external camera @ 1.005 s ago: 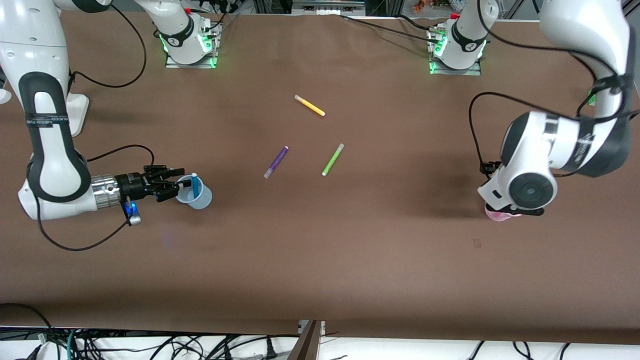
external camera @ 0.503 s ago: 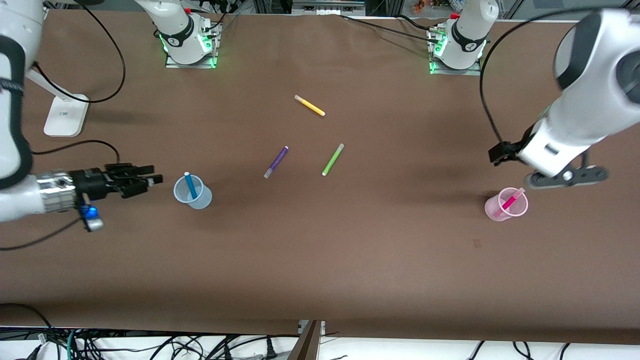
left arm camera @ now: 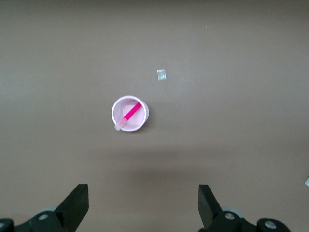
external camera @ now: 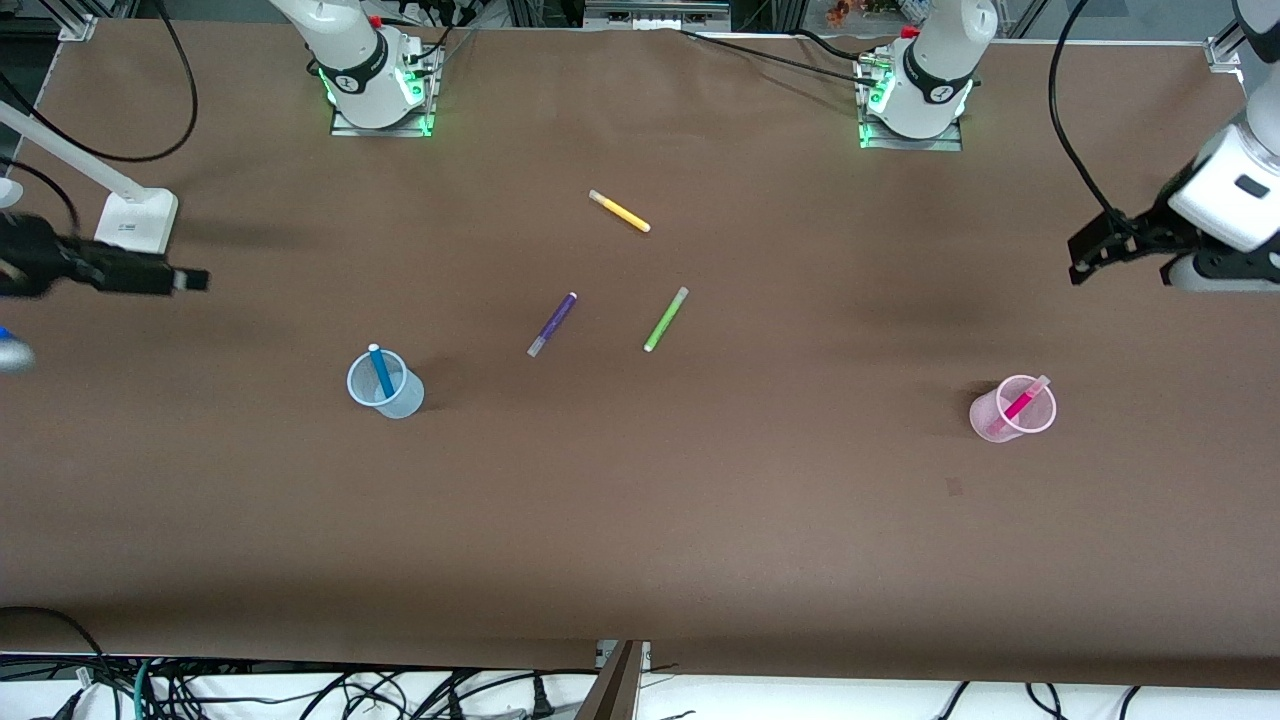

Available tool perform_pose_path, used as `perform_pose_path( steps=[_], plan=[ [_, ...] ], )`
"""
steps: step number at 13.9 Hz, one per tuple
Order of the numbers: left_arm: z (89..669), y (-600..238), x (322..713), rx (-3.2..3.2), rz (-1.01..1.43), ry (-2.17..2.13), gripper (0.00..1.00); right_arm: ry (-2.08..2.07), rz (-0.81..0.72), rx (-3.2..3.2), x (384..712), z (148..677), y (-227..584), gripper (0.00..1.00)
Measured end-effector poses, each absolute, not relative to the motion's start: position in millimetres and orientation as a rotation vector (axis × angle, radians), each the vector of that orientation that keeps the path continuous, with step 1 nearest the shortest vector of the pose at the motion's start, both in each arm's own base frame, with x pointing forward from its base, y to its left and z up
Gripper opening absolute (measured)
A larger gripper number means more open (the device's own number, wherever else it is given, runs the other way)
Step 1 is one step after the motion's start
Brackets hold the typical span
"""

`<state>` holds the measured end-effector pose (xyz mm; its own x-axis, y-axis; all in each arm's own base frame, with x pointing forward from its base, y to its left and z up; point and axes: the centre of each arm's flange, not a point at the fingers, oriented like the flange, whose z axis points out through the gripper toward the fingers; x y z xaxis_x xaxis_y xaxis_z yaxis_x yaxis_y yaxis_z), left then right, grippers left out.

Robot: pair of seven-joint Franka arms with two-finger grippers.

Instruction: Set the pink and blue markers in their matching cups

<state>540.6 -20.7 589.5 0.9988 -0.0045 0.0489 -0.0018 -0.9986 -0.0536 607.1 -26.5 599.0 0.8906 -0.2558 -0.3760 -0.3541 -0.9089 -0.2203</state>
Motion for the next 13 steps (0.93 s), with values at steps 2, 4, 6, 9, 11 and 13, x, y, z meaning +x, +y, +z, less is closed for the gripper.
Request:
perform_pose_path(
  steps=[2,4,6,9,11,13],
  plan=[
    [590.4,-21.8,528.3,-3.086,-0.082,-0.01,1.0,0.343,0.467,-2.911,588.2,623.2,-22.5,1.0],
    [590.2,-21.8,526.3,-3.086,-0.084,-0.028,1.0,0.234,0.467,-2.987,573.9,632.4,-19.5,1.0],
    [590.2,-21.4,526.9,-3.086,-0.078,-0.026,1.0,0.205,0.493,-3.0,561.2,626.2,-20.2,1.0],
    [594.1,-21.7,534.2,-3.087,-0.07,-0.023,1.0,0.2,0.434,-3.009,546.6,598.1,-18.0,1.0],
    [591.9,-21.8,539.8,-3.087,-0.061,-0.022,1.0,0.15,0.404,-3.022,535.0,579.0,-15.4,1.0],
    [589.5,-23.3,541.5,-3.087,-0.043,-0.016,1.0,0.059,0.392,-3.071,525.2,576.0,-17.2,1.0]
  ],
)
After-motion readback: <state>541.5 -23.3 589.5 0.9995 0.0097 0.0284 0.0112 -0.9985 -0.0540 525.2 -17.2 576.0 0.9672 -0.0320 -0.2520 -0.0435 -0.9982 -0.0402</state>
